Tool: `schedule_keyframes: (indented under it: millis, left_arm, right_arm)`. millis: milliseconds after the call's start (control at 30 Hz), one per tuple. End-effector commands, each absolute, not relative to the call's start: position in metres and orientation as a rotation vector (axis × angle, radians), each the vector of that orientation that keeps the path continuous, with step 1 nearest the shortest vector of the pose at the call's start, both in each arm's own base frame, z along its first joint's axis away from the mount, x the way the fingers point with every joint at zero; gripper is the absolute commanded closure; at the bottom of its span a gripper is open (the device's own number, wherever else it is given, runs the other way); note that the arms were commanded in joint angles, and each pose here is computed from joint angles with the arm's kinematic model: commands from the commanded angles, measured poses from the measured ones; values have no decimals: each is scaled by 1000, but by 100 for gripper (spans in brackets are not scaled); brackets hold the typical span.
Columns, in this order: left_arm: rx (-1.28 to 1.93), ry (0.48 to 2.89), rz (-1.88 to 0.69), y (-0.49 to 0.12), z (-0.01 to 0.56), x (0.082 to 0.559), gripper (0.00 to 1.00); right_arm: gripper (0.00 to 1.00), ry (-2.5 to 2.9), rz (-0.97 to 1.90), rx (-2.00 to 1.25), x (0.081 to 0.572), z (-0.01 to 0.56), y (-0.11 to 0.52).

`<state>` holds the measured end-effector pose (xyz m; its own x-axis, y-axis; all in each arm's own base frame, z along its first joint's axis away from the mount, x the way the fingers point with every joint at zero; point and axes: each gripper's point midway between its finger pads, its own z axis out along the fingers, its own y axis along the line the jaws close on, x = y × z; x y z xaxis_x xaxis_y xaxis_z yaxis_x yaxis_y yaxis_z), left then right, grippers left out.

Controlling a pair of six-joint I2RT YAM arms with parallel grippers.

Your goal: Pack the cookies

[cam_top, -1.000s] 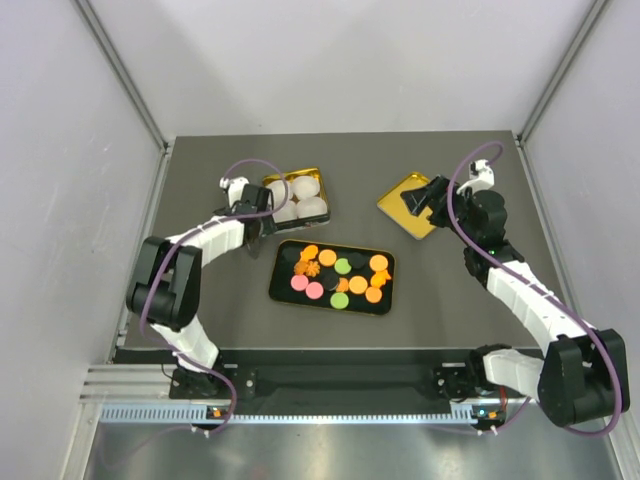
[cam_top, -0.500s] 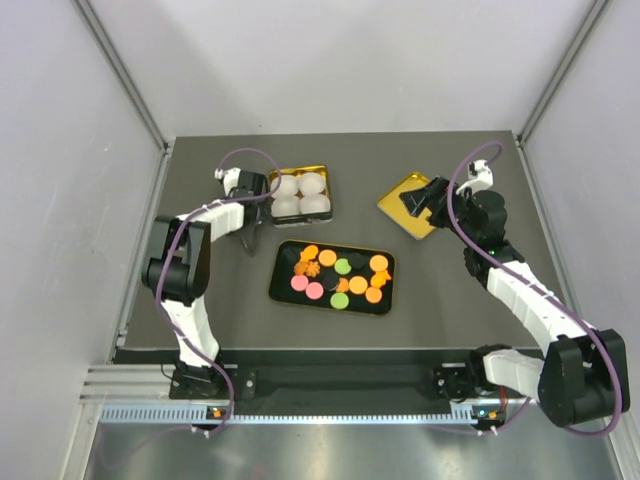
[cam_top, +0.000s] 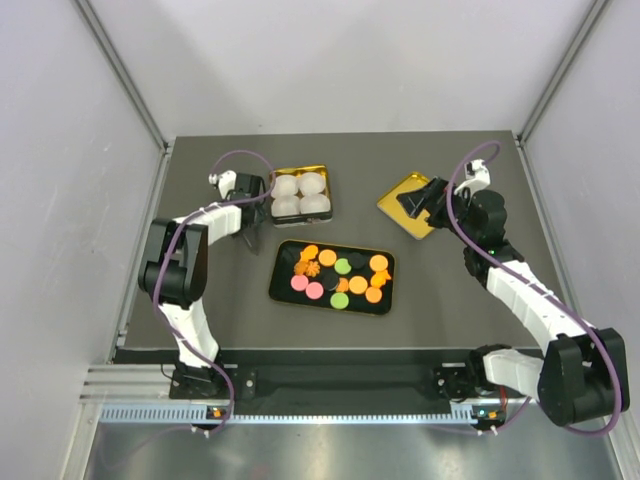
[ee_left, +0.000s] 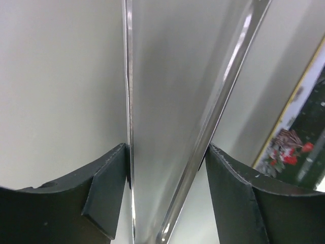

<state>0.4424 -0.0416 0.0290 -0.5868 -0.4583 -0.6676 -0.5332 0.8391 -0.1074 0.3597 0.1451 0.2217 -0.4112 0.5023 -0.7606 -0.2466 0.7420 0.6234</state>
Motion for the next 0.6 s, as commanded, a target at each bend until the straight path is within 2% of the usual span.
schedule_keyframes:
  millis: [0, 67, 300, 567]
  left_arm:
    - [-781, 2278, 24, -52, 38, 437, 35]
    - [-775, 2262, 17, -51, 43, 436, 34]
    - [-695, 2317, 125, -41, 40, 435, 23]
    - [-649, 2343, 204, -32, 33, 430, 18]
  right_arm:
    - [0, 1749, 862, 150, 364, 241, 149]
    - [0, 1745, 871, 141, 364, 243, 151]
    - [0, 1754, 882, 133, 364, 240, 153]
    - [0, 1761, 888, 132, 365, 239, 154]
